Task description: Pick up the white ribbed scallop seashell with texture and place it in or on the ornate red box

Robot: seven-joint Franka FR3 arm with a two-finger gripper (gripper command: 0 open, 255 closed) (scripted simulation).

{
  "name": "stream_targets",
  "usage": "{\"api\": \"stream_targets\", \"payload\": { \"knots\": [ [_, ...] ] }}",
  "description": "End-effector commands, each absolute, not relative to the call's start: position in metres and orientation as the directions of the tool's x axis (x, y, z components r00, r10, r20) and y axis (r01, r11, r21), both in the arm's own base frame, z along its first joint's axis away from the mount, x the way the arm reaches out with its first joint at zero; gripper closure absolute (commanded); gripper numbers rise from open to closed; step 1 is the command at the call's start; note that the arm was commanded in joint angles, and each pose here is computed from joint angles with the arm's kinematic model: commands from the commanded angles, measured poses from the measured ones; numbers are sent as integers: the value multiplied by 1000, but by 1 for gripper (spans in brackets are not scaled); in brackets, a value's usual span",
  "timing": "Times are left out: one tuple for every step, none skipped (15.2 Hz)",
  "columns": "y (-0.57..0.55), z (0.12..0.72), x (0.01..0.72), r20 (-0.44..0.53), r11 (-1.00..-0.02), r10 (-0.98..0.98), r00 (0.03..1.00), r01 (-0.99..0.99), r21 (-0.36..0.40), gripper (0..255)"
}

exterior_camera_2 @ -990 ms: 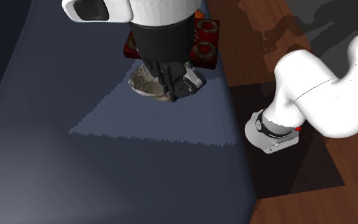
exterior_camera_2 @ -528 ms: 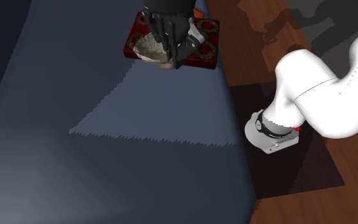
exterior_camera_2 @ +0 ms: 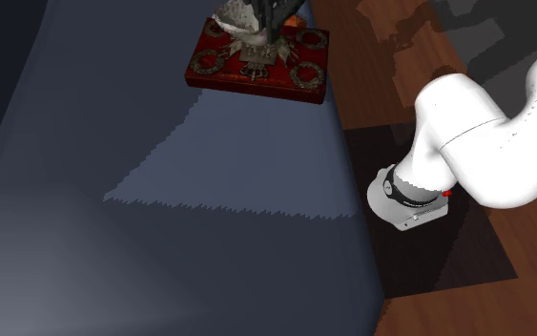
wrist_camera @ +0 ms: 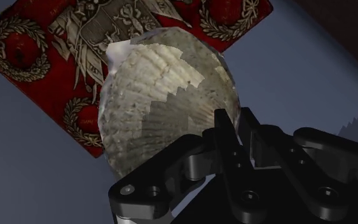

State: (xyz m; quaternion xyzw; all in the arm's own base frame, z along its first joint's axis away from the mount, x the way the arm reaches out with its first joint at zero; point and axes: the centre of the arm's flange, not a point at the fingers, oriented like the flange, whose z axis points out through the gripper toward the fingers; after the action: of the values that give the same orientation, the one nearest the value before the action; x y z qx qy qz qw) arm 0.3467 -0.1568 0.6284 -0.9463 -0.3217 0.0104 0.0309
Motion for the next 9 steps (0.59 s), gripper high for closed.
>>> {"api": "stream_targets", "payload": {
  "knots": [
    [-183,631,341,0,-790,611,792,609,-65,255],
    [-196,632,338,0,-790,611,792,609,-65,255],
    [-209,633,335,0,-790,611,792,609,-65,255],
    [-229,635,330,0,-790,611,792,609,-65,255],
    [-229,630,330,0,-790,611,792,609,-65,255],
    [-229,625,330,0,-790,611,792,609,-65,255],
    [-229,620,330,0,-790,611,792,609,-65,255],
    [-229,614,330,0,-790,611,792,609,-65,255],
    [-229,609,330,0,-790,611,792,609,-65,255]
  ]
}}
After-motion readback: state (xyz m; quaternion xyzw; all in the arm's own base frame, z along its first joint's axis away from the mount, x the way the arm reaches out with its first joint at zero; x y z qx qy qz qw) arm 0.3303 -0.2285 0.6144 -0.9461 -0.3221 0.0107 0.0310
